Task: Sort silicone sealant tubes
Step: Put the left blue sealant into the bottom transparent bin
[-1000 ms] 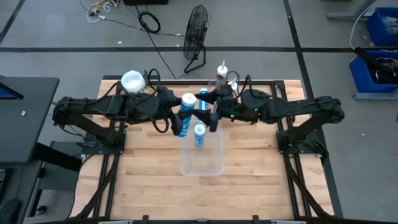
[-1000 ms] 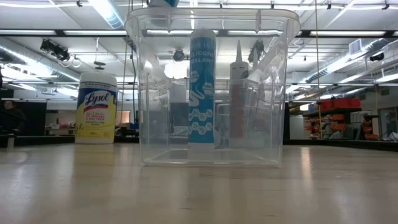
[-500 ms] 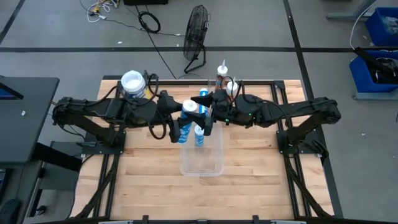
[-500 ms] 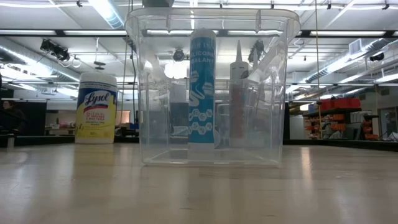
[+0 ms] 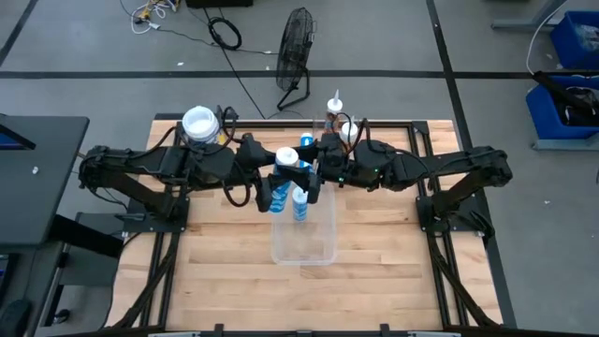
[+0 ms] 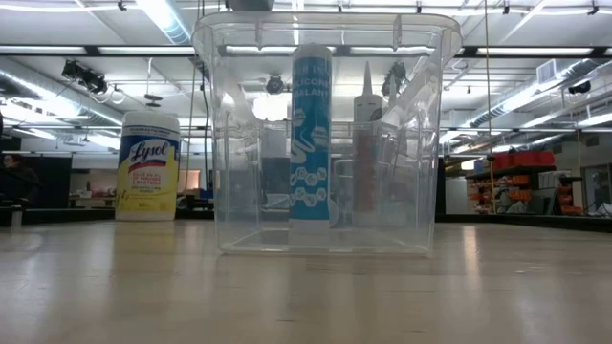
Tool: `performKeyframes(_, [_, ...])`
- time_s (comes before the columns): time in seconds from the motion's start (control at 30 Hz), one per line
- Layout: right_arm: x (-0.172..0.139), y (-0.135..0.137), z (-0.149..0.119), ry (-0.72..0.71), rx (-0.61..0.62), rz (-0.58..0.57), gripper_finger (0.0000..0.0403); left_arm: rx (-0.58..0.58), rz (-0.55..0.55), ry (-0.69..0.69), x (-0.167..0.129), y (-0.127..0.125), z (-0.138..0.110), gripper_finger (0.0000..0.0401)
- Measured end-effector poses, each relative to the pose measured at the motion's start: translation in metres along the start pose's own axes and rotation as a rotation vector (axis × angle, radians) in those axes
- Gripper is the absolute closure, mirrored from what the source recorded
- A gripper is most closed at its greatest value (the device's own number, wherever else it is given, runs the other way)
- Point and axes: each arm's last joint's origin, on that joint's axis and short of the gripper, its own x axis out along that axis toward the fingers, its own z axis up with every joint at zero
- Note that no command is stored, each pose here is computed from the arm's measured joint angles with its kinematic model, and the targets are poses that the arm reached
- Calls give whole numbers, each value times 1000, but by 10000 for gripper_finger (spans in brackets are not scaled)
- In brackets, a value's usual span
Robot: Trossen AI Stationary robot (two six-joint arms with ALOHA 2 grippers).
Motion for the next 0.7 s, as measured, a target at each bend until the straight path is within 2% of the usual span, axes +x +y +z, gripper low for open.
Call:
performKeyframes(0.33, [1, -2, 3, -6, 16, 30, 191, -5, 3, -2, -1, 0, 0, 173])
performKeyframes(0.7, [-2, -1, 10, -44, 7, 55, 191, -24, 36, -38, -1, 0, 3, 156])
